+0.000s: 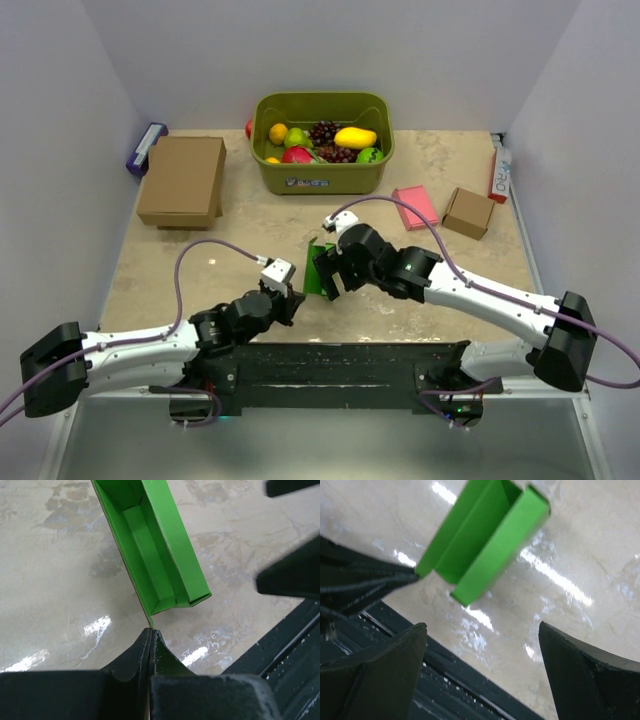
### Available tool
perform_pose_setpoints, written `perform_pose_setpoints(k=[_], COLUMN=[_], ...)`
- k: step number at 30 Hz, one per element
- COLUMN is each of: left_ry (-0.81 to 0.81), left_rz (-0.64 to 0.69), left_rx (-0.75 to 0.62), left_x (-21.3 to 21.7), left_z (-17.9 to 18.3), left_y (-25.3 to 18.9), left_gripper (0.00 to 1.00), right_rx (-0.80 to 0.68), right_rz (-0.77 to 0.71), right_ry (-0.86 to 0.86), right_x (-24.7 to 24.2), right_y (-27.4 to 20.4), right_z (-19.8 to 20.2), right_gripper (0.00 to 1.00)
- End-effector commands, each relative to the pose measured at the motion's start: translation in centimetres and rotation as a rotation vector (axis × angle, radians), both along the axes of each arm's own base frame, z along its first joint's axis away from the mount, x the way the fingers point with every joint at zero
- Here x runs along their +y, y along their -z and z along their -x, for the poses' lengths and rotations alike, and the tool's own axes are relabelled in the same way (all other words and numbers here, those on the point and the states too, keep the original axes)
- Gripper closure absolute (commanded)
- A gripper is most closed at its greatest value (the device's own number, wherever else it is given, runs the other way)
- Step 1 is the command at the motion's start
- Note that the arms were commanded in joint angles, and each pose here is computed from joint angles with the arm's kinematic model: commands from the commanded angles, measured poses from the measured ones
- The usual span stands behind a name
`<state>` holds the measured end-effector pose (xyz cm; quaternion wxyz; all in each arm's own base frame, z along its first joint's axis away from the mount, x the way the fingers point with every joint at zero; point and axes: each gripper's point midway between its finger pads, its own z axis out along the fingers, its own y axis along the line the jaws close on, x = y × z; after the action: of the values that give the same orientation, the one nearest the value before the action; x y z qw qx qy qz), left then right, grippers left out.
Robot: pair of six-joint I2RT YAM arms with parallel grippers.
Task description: Fold the paper box
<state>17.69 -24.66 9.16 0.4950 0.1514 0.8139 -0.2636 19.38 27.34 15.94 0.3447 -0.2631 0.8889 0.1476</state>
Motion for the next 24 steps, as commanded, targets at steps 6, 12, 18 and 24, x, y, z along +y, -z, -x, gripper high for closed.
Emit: perform_pose_setpoints(k=[6, 12, 18, 24], left_ry=[0.153, 0.218, 0.264, 0.241], left_rz=[-0.033, -0.09, -0.176, -0.183], left_rx=[-0.057, -0.081, -0.099, -0.037], left_x=[-1.6, -2.2, -2.4, -1.5], left_z=[0.2, 0.2, -0.7, -2.9], left_y=[-2.3, -2.4, -1.6, -0.6], left_gripper=[1.0, 1.0, 1.0, 1.0], right_rx=[0.001, -0.029, -0.248, -0.105], right_rz=[-0.252, -0.268, -0.365, -0.369], right_ry=[0.031, 0.072, -0.023, 0.229], right_x=[1.6, 0.1, -2.1, -4.1], right_y=[-0.2, -1.2, -4.7, -1.2], right_z=[-4.3, -4.8, -5.2, -5.5], right_gripper=[0.14, 0.04, 0.01, 0.04])
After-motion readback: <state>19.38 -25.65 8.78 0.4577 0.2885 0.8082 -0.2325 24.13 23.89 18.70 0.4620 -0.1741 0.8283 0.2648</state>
